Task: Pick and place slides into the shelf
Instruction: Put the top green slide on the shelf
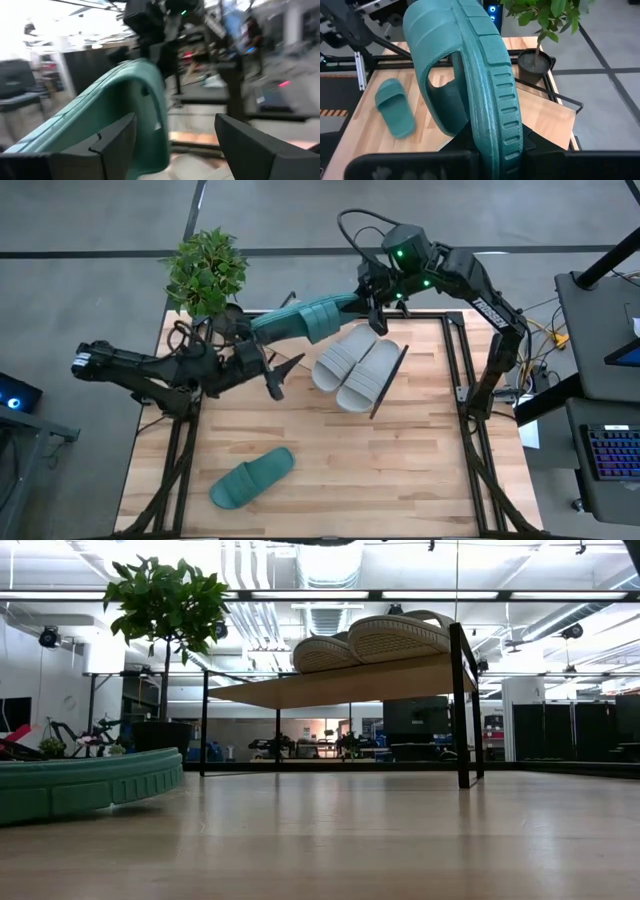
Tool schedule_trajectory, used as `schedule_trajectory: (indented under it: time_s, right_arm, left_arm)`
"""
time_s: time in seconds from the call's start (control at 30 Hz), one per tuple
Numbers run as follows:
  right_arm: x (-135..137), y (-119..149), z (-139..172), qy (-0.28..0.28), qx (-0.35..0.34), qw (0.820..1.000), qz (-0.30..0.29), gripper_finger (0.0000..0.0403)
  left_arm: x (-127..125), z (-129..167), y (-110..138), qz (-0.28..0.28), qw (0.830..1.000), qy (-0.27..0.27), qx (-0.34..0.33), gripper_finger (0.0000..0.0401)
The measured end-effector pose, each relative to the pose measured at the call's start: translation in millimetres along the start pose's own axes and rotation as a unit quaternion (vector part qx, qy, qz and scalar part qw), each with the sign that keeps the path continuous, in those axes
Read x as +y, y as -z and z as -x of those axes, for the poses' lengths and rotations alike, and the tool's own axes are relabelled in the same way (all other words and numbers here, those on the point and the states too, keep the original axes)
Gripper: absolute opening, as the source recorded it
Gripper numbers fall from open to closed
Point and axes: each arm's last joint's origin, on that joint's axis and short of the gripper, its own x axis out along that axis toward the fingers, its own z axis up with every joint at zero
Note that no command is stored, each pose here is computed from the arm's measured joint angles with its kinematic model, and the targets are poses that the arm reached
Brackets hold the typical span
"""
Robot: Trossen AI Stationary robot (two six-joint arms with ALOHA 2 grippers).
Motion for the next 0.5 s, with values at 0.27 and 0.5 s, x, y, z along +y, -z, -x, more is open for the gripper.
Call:
schedule_trajectory:
  time_s: [0.27, 0.5]
  right_arm:
    - [-0.9, -0.1, -0.3, 0.012, 0.001, 1.000, 0.008, 0.0029]
    - [-3.5, 0.9, -8.8, 0.011, 0.009, 1.000, 0.012, 0.0029]
  left_arm:
    - [5.2, -8.1, 5.0, 0.034, 0.999, -0.014, 0.006, 0.0254]
    - [8.2, -21.1, 13.1, 0.045, 0.998, -0.033, 0.007, 0.0254]
